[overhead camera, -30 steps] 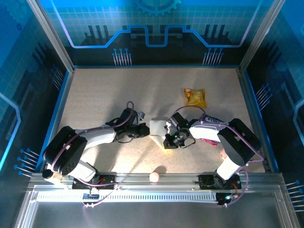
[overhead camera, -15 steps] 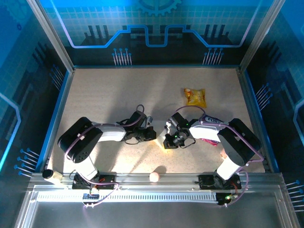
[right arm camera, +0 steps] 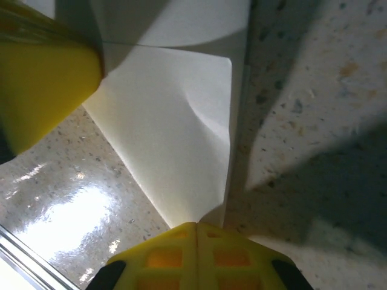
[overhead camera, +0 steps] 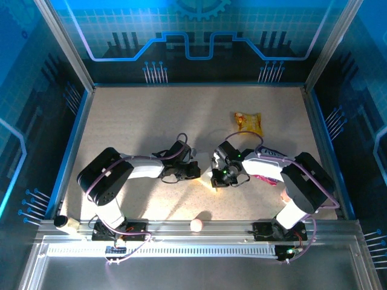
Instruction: Fold a paper plane with a square sheet of paper (fold left side to right side)
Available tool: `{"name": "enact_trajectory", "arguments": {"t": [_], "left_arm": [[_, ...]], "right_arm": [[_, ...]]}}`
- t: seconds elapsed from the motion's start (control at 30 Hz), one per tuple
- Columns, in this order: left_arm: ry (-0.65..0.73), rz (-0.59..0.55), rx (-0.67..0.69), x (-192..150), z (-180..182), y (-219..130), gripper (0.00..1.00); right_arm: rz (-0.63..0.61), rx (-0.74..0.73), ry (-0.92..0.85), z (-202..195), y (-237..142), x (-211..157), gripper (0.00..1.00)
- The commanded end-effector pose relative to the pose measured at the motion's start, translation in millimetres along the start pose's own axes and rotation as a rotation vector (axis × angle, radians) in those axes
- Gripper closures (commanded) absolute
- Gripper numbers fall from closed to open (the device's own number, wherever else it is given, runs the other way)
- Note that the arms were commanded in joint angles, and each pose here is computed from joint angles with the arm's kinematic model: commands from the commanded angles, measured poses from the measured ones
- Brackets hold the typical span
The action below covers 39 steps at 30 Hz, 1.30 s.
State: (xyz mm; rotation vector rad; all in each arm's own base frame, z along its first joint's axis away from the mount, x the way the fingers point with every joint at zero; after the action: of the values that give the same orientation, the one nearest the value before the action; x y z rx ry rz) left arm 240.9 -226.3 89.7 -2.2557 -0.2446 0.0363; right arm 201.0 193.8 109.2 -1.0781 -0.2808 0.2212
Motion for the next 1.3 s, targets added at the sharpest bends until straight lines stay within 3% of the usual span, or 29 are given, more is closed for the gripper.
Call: {"name": "enact_trajectory", "arguments": {"t": [0.0, 0.17, 0.63, 1.27], "left_arm": [[-0.022, 0.039, 0.127, -12, 18, 4, 1.0], [-0.025, 0.033, 0.135, -13, 18, 5, 1.0], [-0.028, 0.025, 0.134, -13, 17, 5, 1.0], [-0.037, 0.008, 0.161, -15, 22, 3, 1.0]], "right_arm": [[-0.032, 0.019, 0.011, 10, -19, 4, 1.0], [-0.053, 0.121, 0.024, 17, -13, 9, 1.0], [-0.008, 0.195, 0.017, 19, 19, 25, 1.0], [0.059, 0.143, 0.033, 8, 37, 24, 1.0]]}}
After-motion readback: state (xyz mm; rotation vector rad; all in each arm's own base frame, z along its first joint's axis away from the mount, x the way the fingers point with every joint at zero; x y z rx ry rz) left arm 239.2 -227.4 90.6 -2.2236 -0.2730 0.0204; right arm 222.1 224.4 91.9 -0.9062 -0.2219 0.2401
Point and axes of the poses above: each hand's point on the last joint's axis, 136 mm out from that joint toward the fingers, its own y axis out along the fingers, its own z axis along the line the jaws close on, x = y × z, the point moved 10 cm from there along -y, back along the fingers, and after that the axes turned 10 degrees about -y, right-handed, at the moved point
